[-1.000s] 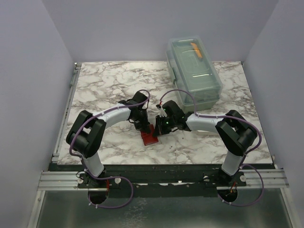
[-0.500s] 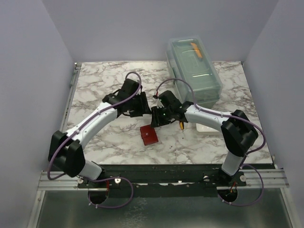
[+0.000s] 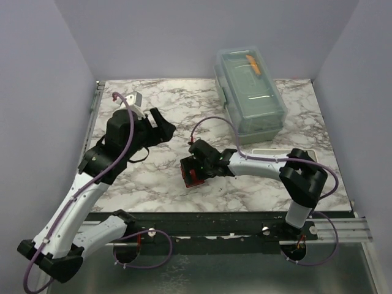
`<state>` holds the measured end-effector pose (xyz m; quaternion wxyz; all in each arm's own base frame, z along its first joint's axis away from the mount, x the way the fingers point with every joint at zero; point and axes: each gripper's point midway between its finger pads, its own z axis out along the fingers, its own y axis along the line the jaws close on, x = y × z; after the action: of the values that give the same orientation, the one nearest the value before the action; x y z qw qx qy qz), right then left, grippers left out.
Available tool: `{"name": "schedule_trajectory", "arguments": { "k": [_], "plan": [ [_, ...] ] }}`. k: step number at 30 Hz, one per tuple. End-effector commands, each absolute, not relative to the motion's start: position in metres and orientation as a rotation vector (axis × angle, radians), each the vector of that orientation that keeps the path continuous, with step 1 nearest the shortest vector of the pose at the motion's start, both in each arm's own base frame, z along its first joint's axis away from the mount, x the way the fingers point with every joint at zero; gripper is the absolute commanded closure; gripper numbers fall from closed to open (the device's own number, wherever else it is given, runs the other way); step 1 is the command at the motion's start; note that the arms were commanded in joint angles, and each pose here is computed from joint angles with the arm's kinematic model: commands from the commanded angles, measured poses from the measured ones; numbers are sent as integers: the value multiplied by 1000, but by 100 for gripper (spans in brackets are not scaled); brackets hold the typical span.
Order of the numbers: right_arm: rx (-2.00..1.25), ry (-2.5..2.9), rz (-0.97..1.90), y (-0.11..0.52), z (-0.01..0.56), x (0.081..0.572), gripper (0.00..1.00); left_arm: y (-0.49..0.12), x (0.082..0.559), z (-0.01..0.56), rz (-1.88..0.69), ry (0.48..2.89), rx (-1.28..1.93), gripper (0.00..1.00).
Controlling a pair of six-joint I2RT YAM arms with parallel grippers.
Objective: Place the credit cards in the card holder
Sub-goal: Move the card holder to the center of the board.
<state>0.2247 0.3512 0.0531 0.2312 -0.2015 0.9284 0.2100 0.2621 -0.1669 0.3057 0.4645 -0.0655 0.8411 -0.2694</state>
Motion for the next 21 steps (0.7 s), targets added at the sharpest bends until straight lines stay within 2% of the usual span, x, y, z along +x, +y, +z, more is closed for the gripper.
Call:
{"name": "schedule_trajectory", "arguments": {
  "k": [1,6,11,13,16,21],
  "plan": [
    [-399,2517,322,349,25,237,0,-140,252,334,-600,1955,-200,20],
    [-323,2513,89,340,4,249,5,-124,237,351,-591,1887,-213,20],
    [-332,2354,41,351,16,291,17,-108,221,368,-586,1827,-228,19],
    [-316,2288,17,352,31,325,20,-103,215,374,-587,1815,-233,19],
    [-309,2188,89,364,58,383,32,-98,205,378,-593,1806,-235,19],
    [-319,2024,96,363,86,486,34,-93,190,386,-638,1786,-258,19]
  ]
}}
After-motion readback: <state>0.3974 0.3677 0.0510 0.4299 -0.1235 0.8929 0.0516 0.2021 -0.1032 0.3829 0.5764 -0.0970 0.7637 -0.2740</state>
